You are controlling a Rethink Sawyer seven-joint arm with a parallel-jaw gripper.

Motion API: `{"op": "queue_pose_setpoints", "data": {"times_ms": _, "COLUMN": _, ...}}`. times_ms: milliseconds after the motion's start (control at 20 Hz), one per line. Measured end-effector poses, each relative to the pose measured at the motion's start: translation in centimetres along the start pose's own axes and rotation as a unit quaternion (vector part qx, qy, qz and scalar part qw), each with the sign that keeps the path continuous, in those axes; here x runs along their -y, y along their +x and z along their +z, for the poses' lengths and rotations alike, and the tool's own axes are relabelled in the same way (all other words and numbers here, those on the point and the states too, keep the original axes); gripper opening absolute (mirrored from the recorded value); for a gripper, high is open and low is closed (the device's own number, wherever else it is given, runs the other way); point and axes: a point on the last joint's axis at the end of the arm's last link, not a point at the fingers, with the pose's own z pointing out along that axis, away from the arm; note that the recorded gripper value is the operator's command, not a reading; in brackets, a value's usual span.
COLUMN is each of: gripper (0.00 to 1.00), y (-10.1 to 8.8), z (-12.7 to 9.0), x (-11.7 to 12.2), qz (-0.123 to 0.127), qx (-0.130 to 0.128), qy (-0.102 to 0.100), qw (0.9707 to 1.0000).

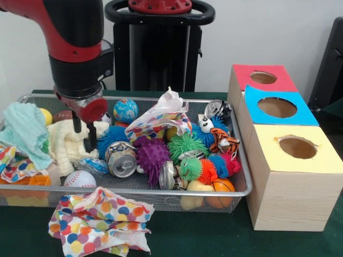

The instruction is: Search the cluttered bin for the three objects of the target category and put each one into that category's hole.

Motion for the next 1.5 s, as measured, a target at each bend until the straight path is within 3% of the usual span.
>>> {"op": "queue_pose_setpoints", "data": {"times_ms": 300, "gripper": 1.0, "y": 1.0, "z": -0.2, "x": -2.2, "qz": 0.005, "qx": -0.001, "qy": -0.005, "qw": 1.0}}
{"op": "queue_pose_setpoints", "data": {"times_ms": 700, "gripper": 1.0, "y": -0.1, "z": 1.6, "x": -1.5, "qz": 0.024, "qx": -0.002, "qy": -0.011, "qw": 0.9996}}
{"op": "queue_pose_setpoints", "data": {"times_ms": 1100, "gripper": 1.0, "y": -2.5, "z": 5.6, "x": 0.7, "qz": 0.044, "qx": 0.043, "qy": -0.02, "qw": 0.9979}}
{"op": "queue_pose_setpoints", "data": {"times_ms": 1500, "gripper": 1.0, "y": -4.3, "z": 4.8, "x": 1.8, "qz": 0.054, "qx": 0.061, "qy": -0.014, "qw": 0.9966}}
